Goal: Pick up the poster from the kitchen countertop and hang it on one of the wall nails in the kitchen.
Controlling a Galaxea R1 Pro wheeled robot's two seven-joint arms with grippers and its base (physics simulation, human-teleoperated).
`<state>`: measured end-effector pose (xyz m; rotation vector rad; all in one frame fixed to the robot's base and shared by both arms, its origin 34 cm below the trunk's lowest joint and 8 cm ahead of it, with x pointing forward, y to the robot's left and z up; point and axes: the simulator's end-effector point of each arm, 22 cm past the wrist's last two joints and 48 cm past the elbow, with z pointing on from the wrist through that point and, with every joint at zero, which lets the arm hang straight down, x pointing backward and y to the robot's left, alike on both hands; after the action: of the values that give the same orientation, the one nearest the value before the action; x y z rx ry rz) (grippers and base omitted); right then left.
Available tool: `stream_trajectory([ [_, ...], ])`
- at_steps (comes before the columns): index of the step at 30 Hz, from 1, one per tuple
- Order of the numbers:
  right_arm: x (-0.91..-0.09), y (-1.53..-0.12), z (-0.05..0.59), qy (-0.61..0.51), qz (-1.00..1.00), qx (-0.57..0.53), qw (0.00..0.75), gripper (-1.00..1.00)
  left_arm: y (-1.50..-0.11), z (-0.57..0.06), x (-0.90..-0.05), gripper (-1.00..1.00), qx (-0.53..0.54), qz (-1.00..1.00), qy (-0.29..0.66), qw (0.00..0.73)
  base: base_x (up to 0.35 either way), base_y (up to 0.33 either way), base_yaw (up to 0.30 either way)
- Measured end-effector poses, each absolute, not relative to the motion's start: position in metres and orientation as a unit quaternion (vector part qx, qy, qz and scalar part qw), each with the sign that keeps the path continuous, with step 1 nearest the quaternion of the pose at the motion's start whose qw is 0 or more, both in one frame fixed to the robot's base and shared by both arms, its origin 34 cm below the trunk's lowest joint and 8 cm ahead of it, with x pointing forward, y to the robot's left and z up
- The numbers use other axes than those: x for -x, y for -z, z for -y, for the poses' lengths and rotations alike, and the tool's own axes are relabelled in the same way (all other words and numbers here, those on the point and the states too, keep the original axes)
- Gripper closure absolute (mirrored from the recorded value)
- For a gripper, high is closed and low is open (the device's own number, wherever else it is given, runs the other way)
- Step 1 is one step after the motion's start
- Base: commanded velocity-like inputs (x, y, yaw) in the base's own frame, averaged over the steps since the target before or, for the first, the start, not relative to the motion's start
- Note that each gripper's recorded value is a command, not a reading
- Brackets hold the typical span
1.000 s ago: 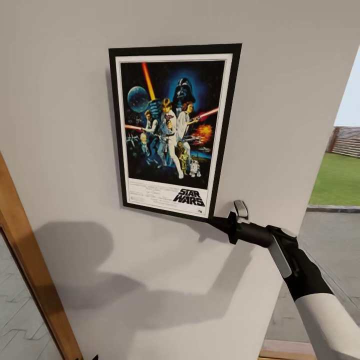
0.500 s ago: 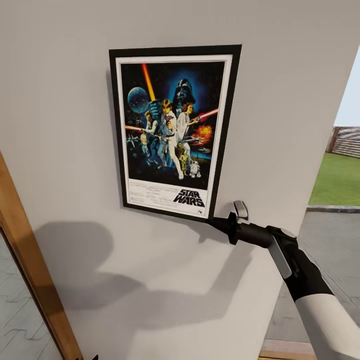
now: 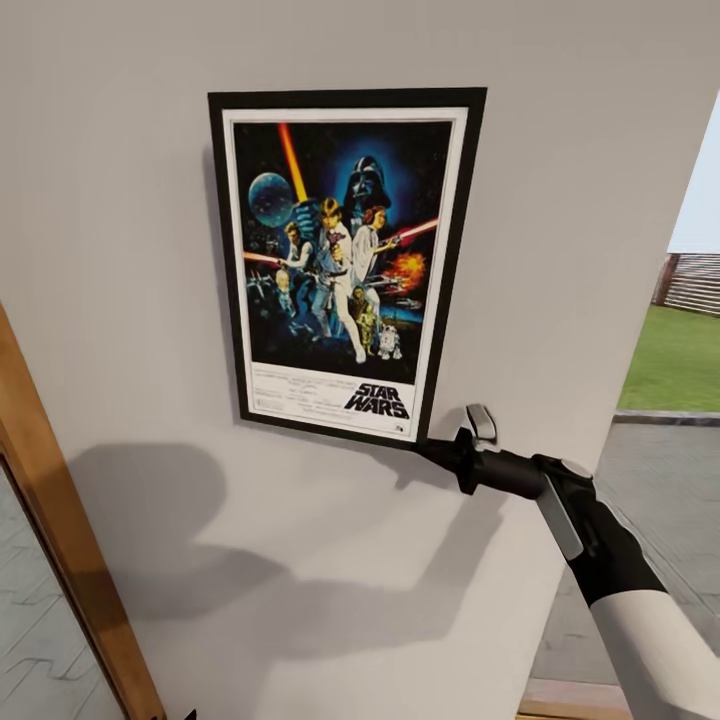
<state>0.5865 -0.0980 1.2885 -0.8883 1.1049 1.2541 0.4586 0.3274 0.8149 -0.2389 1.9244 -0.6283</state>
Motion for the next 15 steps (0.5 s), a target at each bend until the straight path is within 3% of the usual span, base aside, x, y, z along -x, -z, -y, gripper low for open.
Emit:
stream_trajectory([
  [15,-0.5863,-1.2864,0.0988,-0.533,-0.471,0.383,0.589,1.0,-0.8149,-0.3275,-0.4585,-1.0,0.1,-0.804,0.262,0.524,0.0,0.0,0.0],
])
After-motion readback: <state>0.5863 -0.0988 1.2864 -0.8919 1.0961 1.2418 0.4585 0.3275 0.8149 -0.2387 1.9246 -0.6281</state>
